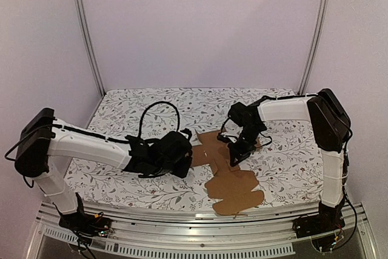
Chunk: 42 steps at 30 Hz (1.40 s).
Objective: Fold the paper box
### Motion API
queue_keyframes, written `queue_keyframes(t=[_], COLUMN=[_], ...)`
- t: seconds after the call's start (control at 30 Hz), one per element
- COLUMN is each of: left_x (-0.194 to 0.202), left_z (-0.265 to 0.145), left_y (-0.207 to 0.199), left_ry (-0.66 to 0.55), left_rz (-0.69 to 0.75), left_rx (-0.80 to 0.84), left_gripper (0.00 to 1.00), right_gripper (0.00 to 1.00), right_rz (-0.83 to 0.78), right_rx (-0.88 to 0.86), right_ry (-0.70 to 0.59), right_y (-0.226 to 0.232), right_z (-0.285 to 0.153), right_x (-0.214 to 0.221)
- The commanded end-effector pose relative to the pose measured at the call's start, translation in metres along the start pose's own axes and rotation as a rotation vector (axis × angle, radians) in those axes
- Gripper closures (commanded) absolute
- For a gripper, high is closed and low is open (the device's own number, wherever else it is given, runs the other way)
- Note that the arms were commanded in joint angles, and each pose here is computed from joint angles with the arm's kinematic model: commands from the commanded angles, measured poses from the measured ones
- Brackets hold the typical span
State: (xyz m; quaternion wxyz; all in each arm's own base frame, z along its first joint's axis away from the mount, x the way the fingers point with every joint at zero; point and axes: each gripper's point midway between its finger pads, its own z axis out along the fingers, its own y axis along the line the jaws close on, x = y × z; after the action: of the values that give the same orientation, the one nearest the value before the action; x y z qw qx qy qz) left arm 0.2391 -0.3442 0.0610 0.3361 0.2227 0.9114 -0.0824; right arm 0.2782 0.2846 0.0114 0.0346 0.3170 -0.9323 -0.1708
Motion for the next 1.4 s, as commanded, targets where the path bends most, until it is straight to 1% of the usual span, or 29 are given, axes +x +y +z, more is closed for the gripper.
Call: queue_keyframes(t=[0.0, 0.1, 0.17, 0.23, 0.4, 0.5, 0.53, 0.6, 0.7, 0.8, 0.83, 0.9, 0.97, 1.0, 1.07, 1.1, 1.13, 1.17, 1.2, 1.23, 1.27, 1.37], left_x=[-0.027, -0.010, -0.002, 0.000, -0.002, -0.002, -0.002, -0.004, -0.006, -0.009, -0.011, -0.016, -0.027, -0.032, -0.043, -0.048, -0.051, -0.055, -0.058, -0.061, -0.063, -0.064], left_z=[-0.013, 0.003, 0.015, 0.025, 0.043, 0.052, 0.055, 0.059, 0.065, 0.068, 0.068, 0.068, 0.064, 0.062, 0.053, 0.048, 0.044, 0.038, 0.033, 0.027, 0.023, 0.009], left_y=[0.051, 0.063, 0.064, 0.065, 0.056, 0.049, 0.047, 0.041, 0.034, 0.033, 0.033, 0.034, 0.032, 0.032, 0.028, 0.025, 0.023, 0.020, 0.016, 0.011, 0.009, -0.004], left_ry=[-0.112, -0.023, 0.008, 0.014, 0.032, 0.054, 0.056, 0.067, 0.082, 0.077, 0.070, 0.055, 0.020, 0.003, -0.032, -0.048, -0.057, -0.067, -0.075, -0.087, -0.094, -0.112], left_rz=[-0.247, -0.401, -0.502, -0.581, -0.677, -0.707, -0.716, -0.735, -0.768, -0.782, -0.776, -0.742, -0.671, -0.627, -0.523, -0.471, -0.419, -0.369, -0.308, -0.247, -0.191, -0.027], left_rx=[-0.064, 0.015, 0.087, 0.144, 0.252, 0.300, 0.314, 0.358, 0.410, 0.427, 0.427, 0.426, 0.439, 0.442, 0.459, 0.471, 0.473, 0.480, 0.489, 0.492, 0.479, 0.457], left_gripper=[0.45, 0.41, 0.39, 0.37, 0.37, 0.39, 0.40, 0.47, 0.62, 0.83, 0.88, 0.95, 1.00, 1.00, 1.00, 1.00, 1.00, 1.00, 1.00, 1.00, 1.00, 1.00], right_gripper=[1.00, 0.98, 0.94, 0.92, 0.90, 0.87, 0.86, 0.84, 0.82, 0.81, 0.79, 0.76, 0.71, 0.68, 0.64, 0.60, 0.51, 0.38, 0.21, 0.05, 0.02, 0.01], right_rz=[0.023, 0.026, 0.023, 0.024, 0.034, 0.036, 0.036, 0.031, 0.025, 0.015, 0.014, 0.004, -0.013, -0.015, -0.049, -0.065, -0.088, -0.116, -0.150, -0.179, -0.241, -0.464], right_rx=[0.132, 0.099, 0.082, 0.077, 0.061, 0.058, 0.057, 0.059, 0.046, 0.031, 0.021, -0.001, 0.007, 0.023, 0.072, 0.105, 0.154, 0.197, 0.231, 0.264, 0.277, 0.260], right_ry=[0.061, 0.055, 0.052, 0.050, 0.045, 0.037, 0.036, 0.029, 0.018, 0.001, -0.007, -0.037, -0.137, -0.180, -0.309, -0.386, -0.461, -0.542, -0.600, -0.645, -0.687, -0.685], right_y=[-0.043, -0.039, -0.037, -0.036, -0.037, -0.036, -0.036, -0.035, -0.031, -0.026, -0.025, -0.023, -0.025, -0.029, -0.035, -0.038, -0.043, -0.041, -0.039, -0.038, -0.030, -0.010], right_z=[0.019, 0.016, 0.014, 0.013, 0.010, 0.008, 0.007, 0.004, -0.001, -0.013, -0.022, -0.048, -0.093, -0.115, -0.173, -0.204, -0.231, -0.259, -0.276, -0.287, -0.299, -0.303], right_x=[0.016, 0.015, 0.014, 0.014, 0.013, 0.011, 0.011, 0.010, 0.008, 0.004, 0.002, -0.003, -0.013, -0.016, -0.024, -0.027, -0.032, -0.032, -0.032, -0.034, -0.032, -0.026])
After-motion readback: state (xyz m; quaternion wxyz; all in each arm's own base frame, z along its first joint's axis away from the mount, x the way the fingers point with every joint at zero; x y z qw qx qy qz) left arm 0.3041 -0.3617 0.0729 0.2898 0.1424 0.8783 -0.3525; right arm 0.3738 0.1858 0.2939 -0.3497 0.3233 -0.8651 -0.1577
